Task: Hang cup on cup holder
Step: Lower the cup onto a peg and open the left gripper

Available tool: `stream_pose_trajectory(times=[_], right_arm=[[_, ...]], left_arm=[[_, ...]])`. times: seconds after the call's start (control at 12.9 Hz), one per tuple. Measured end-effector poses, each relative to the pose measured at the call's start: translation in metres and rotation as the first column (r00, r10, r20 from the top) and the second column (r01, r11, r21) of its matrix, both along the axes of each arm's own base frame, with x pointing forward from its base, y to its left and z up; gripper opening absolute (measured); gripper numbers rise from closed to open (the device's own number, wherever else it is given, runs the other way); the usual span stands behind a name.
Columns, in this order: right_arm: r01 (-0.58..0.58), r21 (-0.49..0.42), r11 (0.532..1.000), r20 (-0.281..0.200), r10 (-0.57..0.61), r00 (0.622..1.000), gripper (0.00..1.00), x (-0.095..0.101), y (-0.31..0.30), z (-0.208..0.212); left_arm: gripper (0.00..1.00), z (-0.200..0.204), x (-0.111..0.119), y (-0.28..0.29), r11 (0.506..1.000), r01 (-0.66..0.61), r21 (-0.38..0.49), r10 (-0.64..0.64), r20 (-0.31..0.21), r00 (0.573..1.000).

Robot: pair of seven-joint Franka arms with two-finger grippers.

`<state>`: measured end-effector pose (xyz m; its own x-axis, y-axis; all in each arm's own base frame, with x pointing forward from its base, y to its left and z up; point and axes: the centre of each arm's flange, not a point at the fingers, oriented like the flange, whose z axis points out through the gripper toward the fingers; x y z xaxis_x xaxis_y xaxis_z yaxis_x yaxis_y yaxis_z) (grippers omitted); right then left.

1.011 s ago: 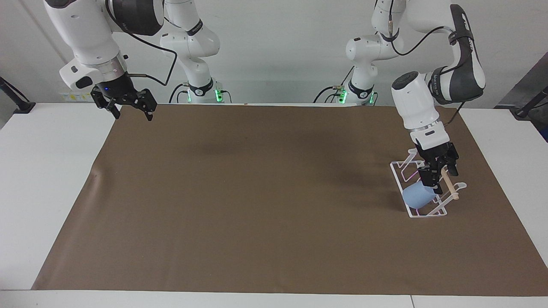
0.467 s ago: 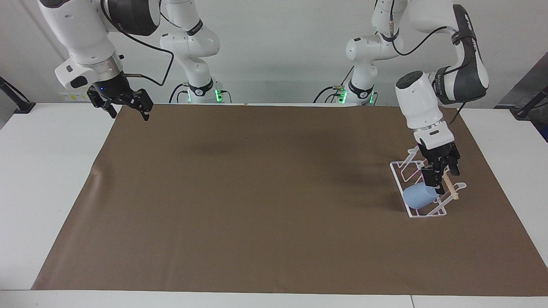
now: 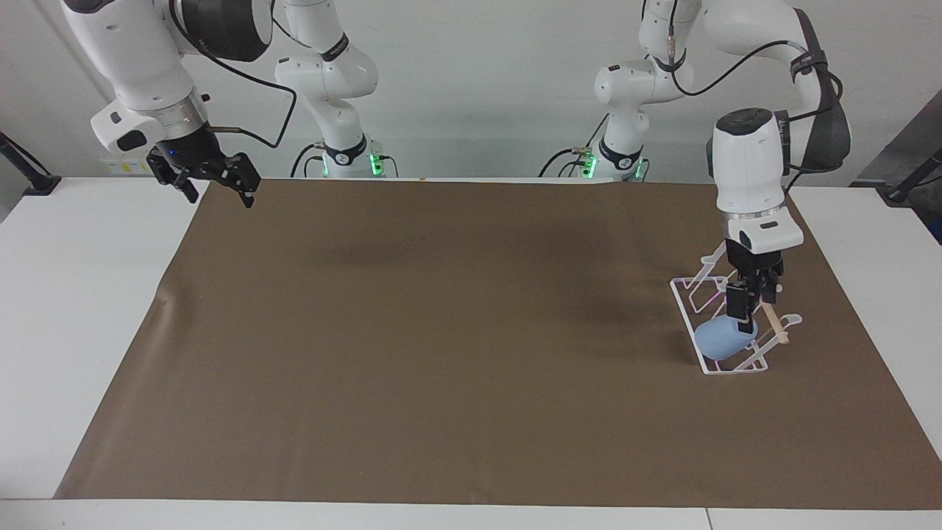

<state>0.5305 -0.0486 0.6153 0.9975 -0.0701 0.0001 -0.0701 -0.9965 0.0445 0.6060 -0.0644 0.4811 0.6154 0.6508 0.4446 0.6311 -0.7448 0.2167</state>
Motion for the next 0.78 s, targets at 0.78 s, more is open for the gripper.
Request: stream_pose_trajectory(times=[0.78], right_arm=[[-0.002,0.000,1.000,0.002,0.002,1.000,1.00,-0.001,0.001,0.001]], left_arm=[[1.00,0.054,-0.039,0.015,0.889,0.457,0.002,-0.422,-0.380,0.823]])
